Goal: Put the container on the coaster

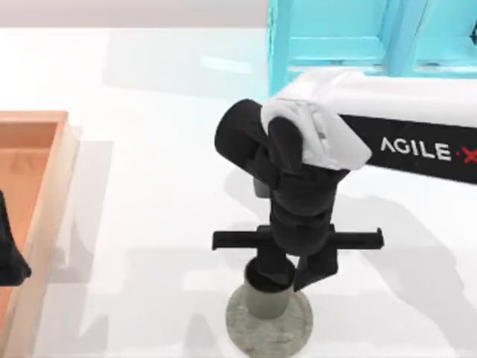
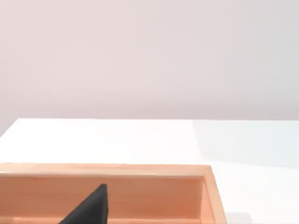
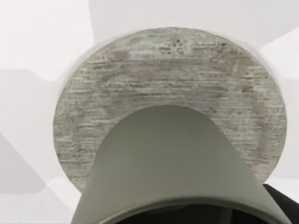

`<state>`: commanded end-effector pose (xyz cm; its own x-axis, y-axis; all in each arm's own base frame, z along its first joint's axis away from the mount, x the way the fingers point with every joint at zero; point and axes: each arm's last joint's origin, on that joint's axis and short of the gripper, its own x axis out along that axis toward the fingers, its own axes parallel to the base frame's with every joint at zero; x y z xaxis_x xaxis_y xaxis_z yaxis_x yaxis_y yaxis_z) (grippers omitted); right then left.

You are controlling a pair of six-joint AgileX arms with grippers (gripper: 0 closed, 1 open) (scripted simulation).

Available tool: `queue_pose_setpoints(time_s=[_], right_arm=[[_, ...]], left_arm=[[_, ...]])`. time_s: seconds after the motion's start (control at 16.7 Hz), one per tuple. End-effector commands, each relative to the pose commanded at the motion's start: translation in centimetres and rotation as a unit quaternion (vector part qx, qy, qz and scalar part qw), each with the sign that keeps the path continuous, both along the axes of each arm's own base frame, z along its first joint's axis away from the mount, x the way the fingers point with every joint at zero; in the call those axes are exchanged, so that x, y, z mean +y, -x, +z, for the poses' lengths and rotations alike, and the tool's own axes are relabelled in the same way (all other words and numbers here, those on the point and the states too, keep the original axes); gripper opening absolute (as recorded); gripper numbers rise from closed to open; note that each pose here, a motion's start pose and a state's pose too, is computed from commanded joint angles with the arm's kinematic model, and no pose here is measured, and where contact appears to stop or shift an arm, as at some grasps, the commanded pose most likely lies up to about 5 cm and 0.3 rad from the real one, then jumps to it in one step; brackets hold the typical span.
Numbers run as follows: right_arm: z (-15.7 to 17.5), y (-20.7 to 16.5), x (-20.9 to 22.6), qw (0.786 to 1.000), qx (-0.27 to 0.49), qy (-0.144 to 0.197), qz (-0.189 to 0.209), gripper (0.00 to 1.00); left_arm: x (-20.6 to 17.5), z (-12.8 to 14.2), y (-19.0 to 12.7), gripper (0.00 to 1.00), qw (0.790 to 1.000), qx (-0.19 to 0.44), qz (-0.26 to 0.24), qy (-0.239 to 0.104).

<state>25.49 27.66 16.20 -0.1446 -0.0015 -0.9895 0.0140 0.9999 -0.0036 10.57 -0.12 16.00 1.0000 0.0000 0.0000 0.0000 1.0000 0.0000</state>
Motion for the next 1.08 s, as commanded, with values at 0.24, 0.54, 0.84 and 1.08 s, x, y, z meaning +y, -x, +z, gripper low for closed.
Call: queue_pose_setpoints(time_s=[0.24, 0.54, 0.84, 1.08], right_arm=[[-1.83, 0.55, 0.09, 1.0, 0.011, 0.011, 0.001, 0.0], [-1.83, 0.55, 0.09, 1.0, 0.011, 0.011, 0.001, 0.23], [-1.83, 0.55, 0.09, 1.0, 0.011, 0.011, 0.001, 0.6], [-1.83, 0.55, 0.09, 1.0, 0.011, 0.011, 0.001, 0.9]], left_arm=[[0.0, 0.0, 0.0, 1.0, 1.0, 0.0, 0.0, 0.0], [0.0, 0.0, 0.0, 1.0, 1.0, 0.0, 0.0, 0.0], [0.0, 0.0, 0.0, 1.0, 1.0, 0.0, 0.0, 0.0], [0.0, 0.0, 0.0, 1.0, 1.0, 0.0, 0.0, 0.0]])
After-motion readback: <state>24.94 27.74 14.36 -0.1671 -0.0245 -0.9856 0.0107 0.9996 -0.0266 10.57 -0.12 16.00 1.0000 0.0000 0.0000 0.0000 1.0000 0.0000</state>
